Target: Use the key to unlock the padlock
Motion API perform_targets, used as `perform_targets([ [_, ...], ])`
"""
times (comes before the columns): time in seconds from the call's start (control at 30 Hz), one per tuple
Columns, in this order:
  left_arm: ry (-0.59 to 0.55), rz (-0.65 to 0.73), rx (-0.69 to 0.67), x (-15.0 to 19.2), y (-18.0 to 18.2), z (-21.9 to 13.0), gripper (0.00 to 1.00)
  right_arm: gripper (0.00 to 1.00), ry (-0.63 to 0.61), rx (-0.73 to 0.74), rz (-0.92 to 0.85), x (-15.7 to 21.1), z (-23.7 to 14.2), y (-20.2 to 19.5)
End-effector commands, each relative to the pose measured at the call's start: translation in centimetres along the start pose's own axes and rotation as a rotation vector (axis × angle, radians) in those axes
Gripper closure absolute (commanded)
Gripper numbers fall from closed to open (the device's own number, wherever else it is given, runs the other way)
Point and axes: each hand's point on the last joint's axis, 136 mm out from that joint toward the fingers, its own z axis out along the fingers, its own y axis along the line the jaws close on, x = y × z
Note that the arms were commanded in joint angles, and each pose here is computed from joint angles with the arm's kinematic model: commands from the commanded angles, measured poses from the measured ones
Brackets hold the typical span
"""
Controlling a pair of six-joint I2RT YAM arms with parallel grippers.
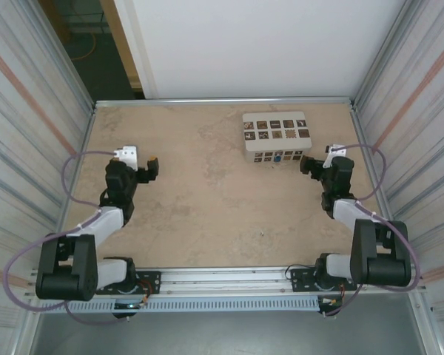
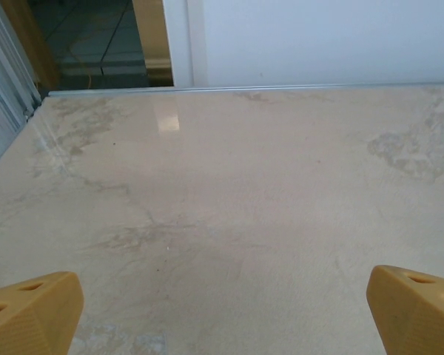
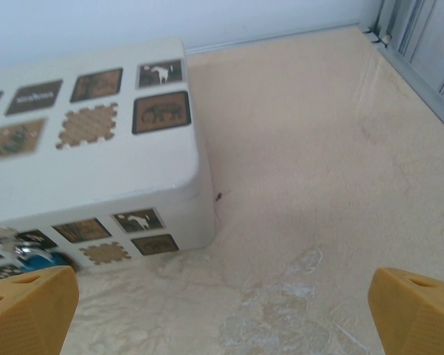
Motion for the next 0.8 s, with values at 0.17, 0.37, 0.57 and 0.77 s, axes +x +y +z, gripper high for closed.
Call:
perform_targets([
  [0.17,0.181,-0.342,0.122,-2.9,-2.9,0.5,0.01,0.01,0.106,-0.034,0.304,-1.4,-1.4,-0.2],
  [0.37,0.28,-0.359,0.292,-3.2,-9.3,1.4,0.01,0.01,0.12,-0.134,0.443,-2.4,-0.4,0.8],
  [0.57,0.353,-0.31,0.458,-3.3,-17.4,2.9,0.01,0.01,0.155,-0.185,0.467,-2.6,2.3,1.4],
  [0.77,0.4,-0.332,0.592,-3.2,-23.6,4.4,0.01,0.01,0.184,-0.241,0.48,-2.4,5.2,2.1],
])
